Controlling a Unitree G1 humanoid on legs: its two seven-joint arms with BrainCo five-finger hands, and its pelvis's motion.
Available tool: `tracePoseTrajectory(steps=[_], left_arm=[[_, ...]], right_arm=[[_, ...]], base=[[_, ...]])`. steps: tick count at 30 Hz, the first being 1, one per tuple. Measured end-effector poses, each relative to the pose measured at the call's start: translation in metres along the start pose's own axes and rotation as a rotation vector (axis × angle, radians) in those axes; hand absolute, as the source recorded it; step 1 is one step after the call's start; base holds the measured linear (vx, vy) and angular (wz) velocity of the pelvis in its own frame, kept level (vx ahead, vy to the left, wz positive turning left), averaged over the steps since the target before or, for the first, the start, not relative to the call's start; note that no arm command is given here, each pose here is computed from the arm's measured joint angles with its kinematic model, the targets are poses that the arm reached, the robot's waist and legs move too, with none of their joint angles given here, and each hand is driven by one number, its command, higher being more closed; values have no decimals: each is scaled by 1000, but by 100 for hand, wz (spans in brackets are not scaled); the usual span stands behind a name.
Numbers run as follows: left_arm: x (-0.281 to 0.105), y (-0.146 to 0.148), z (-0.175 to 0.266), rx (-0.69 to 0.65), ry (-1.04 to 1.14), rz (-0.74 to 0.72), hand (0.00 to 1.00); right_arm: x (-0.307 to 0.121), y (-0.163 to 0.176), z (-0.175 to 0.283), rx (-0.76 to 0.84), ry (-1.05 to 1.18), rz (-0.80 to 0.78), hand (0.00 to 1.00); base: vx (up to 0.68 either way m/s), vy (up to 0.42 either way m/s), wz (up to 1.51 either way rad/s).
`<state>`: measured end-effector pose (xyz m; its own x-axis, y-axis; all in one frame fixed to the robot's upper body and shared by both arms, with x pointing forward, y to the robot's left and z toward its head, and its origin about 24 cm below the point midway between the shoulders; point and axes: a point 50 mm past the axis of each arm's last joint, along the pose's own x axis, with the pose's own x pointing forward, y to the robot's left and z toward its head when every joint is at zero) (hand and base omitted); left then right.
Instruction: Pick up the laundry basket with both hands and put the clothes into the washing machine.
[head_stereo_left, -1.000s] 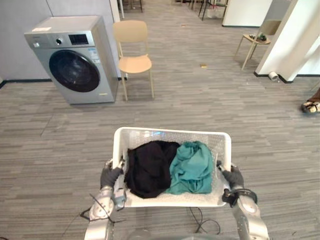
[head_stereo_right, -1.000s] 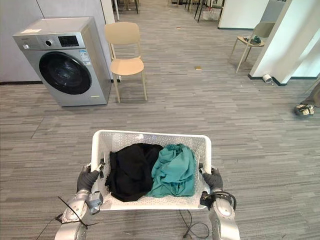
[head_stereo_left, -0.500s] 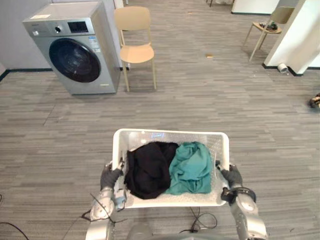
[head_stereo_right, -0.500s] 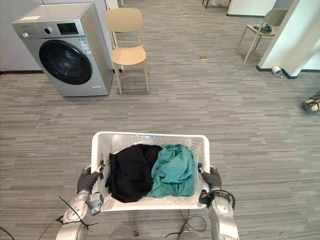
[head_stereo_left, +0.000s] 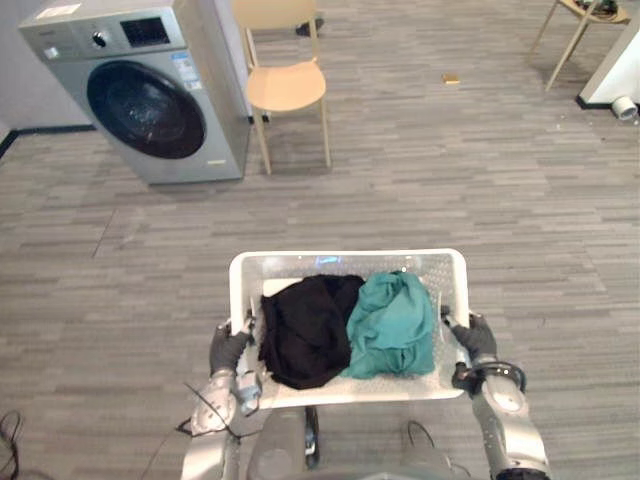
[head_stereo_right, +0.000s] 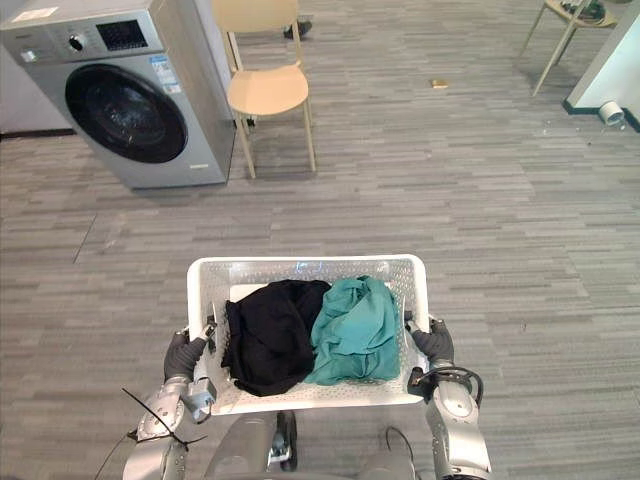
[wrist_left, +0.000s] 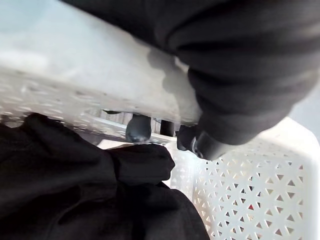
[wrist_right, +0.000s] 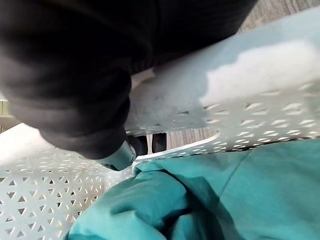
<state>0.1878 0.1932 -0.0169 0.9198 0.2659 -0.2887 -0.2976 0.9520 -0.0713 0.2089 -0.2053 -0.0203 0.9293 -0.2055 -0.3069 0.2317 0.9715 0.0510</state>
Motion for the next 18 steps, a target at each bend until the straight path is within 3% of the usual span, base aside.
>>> tracePoseTrajectory(steps=[7,18], left_arm=[[8,-1,15,19,-60,-19,100],[1,-9,9,-48,-54,-20,100]], right_arm=[[-3,3,9,30,-46,-3,100],[-13,-5,26,-17,-117,-23,100]], base=[[661,117,22],[758,-91,23]])
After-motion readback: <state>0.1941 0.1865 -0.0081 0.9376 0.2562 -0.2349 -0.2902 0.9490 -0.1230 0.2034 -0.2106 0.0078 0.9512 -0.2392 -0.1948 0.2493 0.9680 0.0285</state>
